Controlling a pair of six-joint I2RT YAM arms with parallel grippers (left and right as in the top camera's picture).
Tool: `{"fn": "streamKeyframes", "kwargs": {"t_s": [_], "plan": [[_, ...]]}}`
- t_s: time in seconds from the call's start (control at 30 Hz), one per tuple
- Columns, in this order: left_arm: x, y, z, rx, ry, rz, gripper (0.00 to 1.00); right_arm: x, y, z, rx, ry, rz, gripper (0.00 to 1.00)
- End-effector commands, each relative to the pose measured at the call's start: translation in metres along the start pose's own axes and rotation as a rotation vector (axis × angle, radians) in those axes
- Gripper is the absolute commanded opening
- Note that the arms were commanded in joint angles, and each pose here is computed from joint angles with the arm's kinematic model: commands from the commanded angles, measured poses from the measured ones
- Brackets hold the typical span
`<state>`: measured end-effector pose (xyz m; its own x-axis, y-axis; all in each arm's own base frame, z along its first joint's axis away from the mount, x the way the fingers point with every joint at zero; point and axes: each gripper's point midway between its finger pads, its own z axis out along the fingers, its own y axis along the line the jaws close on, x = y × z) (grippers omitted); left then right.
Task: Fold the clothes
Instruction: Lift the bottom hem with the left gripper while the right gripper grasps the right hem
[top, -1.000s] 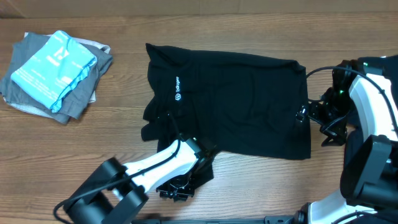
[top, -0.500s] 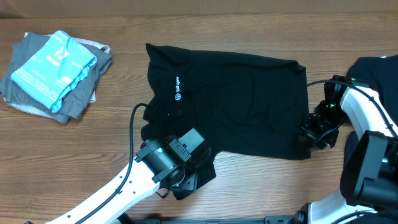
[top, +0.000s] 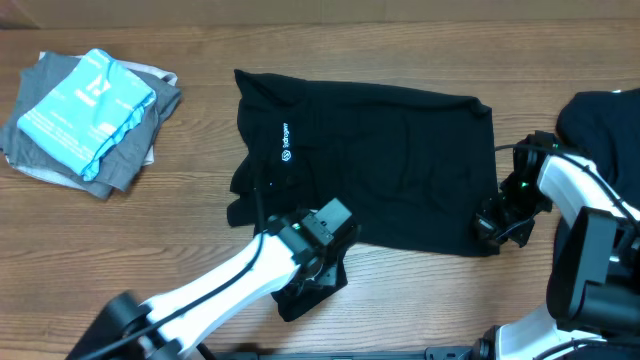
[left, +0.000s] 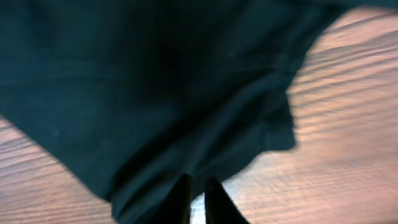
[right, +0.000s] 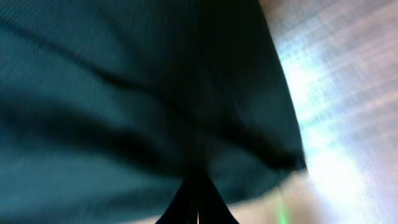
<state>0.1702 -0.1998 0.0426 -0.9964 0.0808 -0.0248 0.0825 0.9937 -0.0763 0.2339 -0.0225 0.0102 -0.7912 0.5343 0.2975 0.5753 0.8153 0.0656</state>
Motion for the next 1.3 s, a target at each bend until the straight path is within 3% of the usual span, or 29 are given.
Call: {"fn": "streamKeyframes", "kwargs": {"t_s": [0.0, 0.33, 0.6, 0.9, 0.97, 1.03, 1.13, 1.27], "plan": [[0.012, 0.004, 0.029, -0.046, 0.097, -0.007, 0.06, -0.002, 0.0, 0.011, -0.015, -0.028, 0.018, 0.04], [0.025, 0.016, 0.062, -0.138, 0.204, -0.013, 0.05, -0.009, -0.055, 0.021, 0.161, -0.089, 0.257, 0.04], [0.038, 0.028, 0.062, -0.195, 0.266, -0.001, 0.04, -0.004, -0.081, 0.021, 0.142, -0.049, 0.374, 0.05], [0.052, 0.025, 0.033, -0.139, 0.344, 0.077, 0.04, -0.008, -0.077, 0.022, 0.112, -0.057, 0.371, 0.3], [0.043, 0.026, 0.005, -0.133, 0.27, 0.084, 0.04, -0.008, -0.077, 0.022, 0.112, -0.059, 0.371, 0.4], [0.035, 0.032, -0.019, -0.137, 0.196, 0.063, 0.04, -0.009, -0.077, 0.022, 0.11, -0.062, 0.367, 0.44], [0.027, 0.041, -0.051, -0.099, 0.086, 0.007, 0.04, -0.01, -0.076, 0.022, 0.105, -0.068, 0.367, 0.64], [0.004, 0.063, -0.078, -0.073, -0.079, -0.155, 0.08, -0.012, -0.071, 0.022, 0.075, -0.065, 0.349, 0.7]]}}
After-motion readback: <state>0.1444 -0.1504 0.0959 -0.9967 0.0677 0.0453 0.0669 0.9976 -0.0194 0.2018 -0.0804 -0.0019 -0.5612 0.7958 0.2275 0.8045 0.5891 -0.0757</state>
